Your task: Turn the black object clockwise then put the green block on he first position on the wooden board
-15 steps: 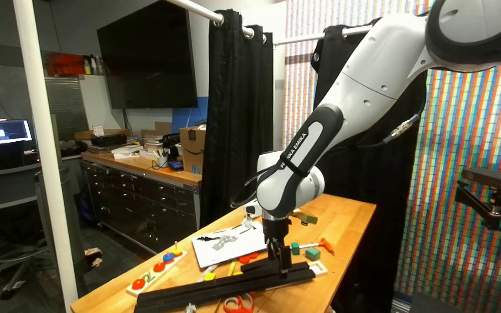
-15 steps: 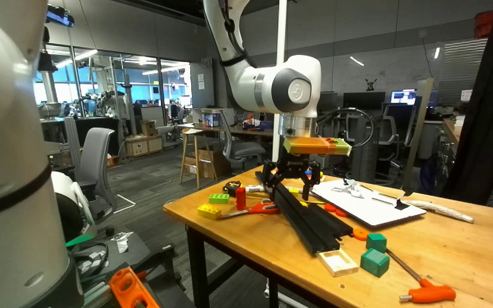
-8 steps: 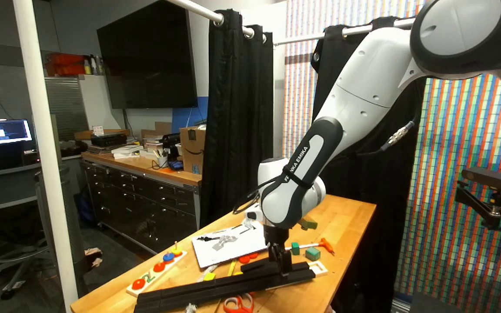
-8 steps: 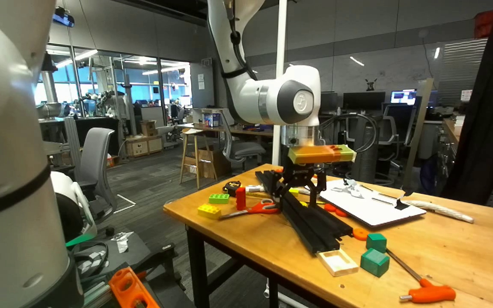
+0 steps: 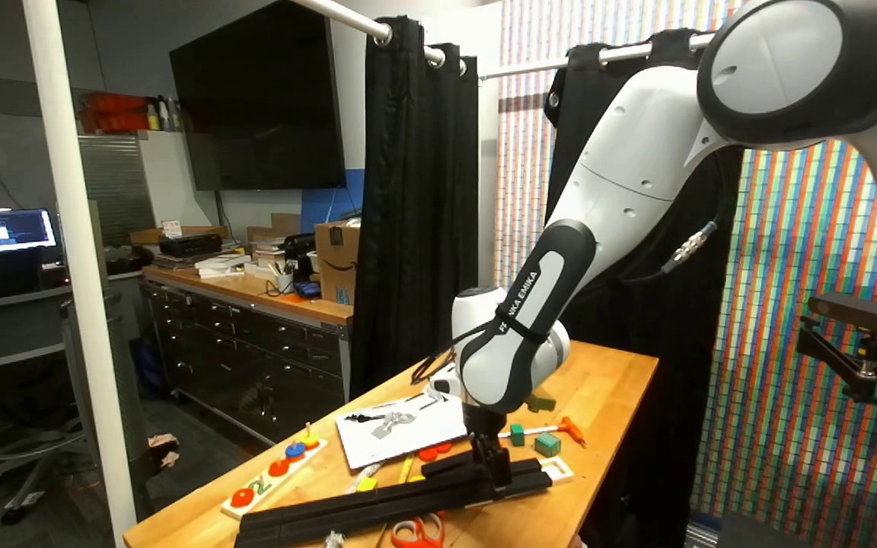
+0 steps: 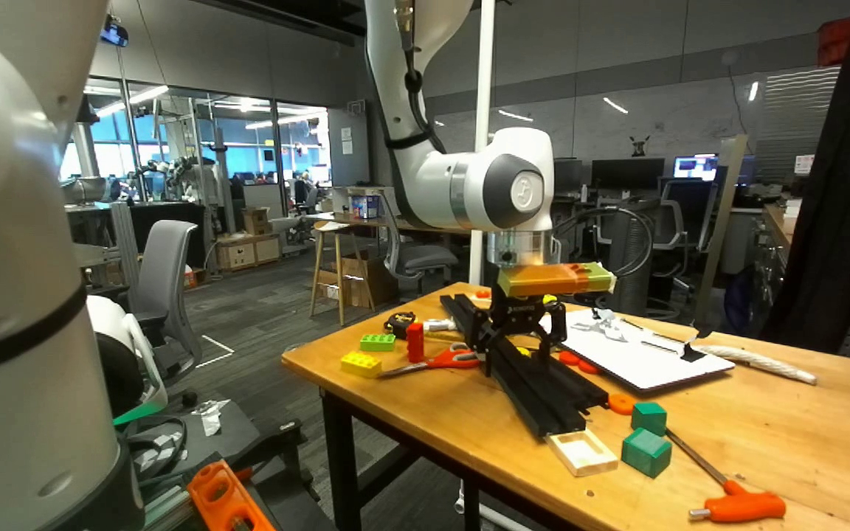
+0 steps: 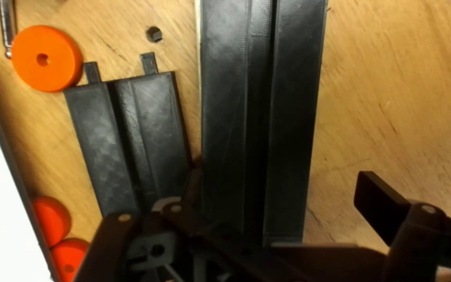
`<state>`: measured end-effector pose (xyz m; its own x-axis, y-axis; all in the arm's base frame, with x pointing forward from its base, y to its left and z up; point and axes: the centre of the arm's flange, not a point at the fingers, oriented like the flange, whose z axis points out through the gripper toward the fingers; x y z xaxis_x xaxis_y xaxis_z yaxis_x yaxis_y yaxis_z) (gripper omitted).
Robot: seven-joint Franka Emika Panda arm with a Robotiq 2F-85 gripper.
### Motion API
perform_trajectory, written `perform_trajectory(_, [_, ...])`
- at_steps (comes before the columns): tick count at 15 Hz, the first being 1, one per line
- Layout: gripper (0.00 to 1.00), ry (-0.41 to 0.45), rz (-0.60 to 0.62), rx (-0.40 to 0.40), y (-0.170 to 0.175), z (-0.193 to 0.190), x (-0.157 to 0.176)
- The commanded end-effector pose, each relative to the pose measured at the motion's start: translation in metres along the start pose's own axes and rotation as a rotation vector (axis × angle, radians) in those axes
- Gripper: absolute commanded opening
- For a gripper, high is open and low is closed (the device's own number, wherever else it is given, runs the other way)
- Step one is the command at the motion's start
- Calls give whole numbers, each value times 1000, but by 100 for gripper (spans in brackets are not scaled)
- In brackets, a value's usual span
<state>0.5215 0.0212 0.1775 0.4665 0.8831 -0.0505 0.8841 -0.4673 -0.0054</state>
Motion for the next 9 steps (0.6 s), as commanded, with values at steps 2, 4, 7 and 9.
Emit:
perform_trajectory(2, [100,5,13,-30,16,7,4])
perform_trajectory(4, [100,5,16,-26,21,10,4])
perform_trajectory(7, [100,4,21,-24,24,13,3])
perform_trajectory(9, [100,4,23,-22,26,15,3])
